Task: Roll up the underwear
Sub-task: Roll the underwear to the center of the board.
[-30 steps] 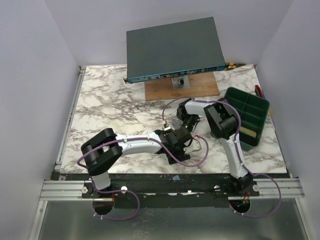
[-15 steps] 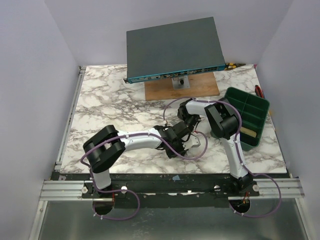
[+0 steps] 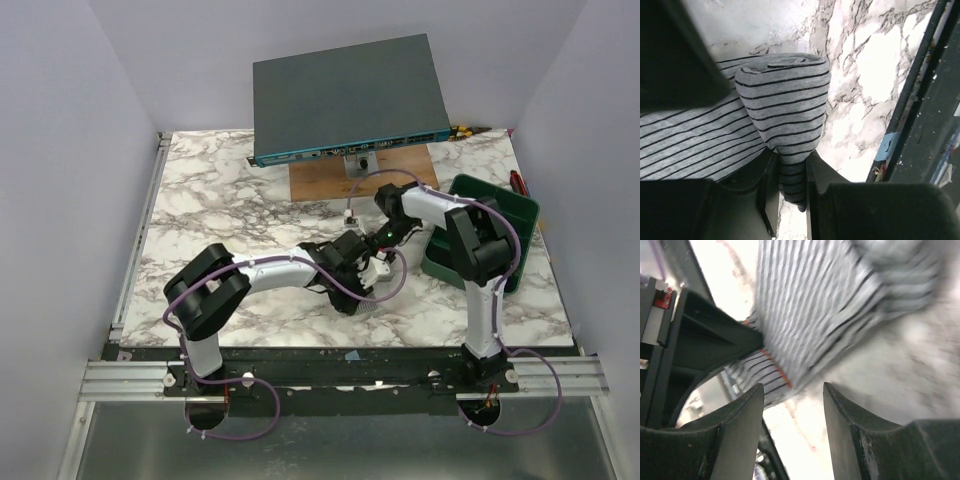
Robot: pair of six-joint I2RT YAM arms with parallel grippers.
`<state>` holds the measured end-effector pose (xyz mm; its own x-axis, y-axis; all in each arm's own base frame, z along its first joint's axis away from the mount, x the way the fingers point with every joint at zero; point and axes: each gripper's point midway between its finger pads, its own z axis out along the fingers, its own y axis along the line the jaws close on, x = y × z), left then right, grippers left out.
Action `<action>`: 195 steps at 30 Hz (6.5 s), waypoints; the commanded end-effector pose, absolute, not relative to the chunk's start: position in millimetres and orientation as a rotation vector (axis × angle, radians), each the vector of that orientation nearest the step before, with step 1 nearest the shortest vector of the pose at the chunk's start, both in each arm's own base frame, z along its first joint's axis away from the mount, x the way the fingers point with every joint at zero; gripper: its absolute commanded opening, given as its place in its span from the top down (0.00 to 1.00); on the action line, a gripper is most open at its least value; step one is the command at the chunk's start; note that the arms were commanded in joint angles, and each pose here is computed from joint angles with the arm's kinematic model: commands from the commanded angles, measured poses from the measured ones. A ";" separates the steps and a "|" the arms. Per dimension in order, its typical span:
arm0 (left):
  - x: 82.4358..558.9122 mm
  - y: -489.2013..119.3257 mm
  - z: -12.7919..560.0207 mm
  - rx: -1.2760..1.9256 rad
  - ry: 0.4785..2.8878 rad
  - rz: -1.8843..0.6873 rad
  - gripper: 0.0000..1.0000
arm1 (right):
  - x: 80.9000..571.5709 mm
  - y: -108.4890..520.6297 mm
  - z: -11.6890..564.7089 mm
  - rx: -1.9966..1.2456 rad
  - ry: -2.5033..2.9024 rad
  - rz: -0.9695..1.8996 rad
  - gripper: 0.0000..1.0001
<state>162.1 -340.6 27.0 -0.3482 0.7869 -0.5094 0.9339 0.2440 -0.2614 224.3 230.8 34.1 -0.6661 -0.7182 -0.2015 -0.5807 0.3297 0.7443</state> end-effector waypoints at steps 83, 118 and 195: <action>186.4 -308.5 -2.2 0.649 2.862 -2.025 0.91 | 206.8 248.1 30.7 2.776 -2.327 -0.439 0.32; 193.4 -304.5 9.4 0.709 2.853 -1.875 0.42 | 178.2 243.6 2.1 2.696 -2.164 -0.505 0.93; 196.0 -140.1 124.5 1.336 2.161 -0.480 0.01 | 177.1 285.6 -63.2 1.407 -2.226 -0.944 0.94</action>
